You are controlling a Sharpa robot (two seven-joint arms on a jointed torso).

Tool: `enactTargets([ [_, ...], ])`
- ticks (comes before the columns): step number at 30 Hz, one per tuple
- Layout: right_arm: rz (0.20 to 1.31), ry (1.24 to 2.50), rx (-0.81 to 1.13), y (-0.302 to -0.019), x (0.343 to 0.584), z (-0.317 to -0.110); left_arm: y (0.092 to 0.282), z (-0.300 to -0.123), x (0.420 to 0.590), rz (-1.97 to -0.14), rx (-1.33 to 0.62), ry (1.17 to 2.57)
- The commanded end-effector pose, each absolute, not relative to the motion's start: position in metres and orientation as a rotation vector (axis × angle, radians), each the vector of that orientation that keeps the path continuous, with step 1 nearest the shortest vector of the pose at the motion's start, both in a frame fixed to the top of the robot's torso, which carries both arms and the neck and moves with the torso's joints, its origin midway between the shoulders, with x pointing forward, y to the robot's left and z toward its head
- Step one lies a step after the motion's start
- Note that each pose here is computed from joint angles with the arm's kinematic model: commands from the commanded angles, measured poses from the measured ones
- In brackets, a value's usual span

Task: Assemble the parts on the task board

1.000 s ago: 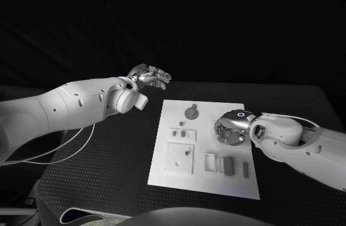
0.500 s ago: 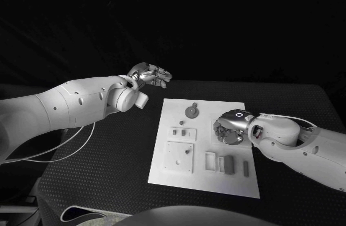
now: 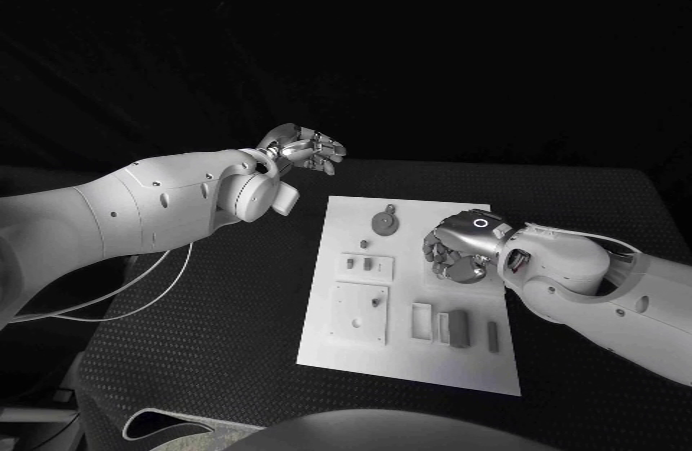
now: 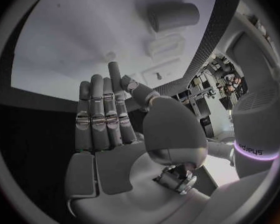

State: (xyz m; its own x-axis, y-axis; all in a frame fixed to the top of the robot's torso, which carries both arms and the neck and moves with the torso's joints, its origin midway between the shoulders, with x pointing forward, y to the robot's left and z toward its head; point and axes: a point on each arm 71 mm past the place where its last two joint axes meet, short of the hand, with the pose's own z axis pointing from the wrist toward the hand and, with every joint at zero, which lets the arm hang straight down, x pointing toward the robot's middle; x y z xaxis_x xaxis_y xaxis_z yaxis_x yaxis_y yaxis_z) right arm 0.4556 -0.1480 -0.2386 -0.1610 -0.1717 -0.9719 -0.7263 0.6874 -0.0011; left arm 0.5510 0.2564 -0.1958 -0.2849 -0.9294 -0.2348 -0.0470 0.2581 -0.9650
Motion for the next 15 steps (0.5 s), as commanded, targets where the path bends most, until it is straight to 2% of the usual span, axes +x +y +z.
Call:
enactTargets([
  [1,0.616,1.648,-0.700,-0.142,0.456,-0.222,0.254,-0.194,0.551,-1.190,-0.927,1.581],
  [7,0.694,1.610,-0.685,-0.126,0.449,-0.203,0.254,-0.194,0.552,-1.188,-0.927,1.580],
  [12,0.784,1.596,-0.711,-0.098,0.441,-0.201,0.254,-0.194,0.552,-1.190,-0.926,1.581],
  [15,0.830,1.595,-0.735,-0.083,0.433,-0.209,0.253,-0.194,0.552,-1.192,-0.925,1.582],
])
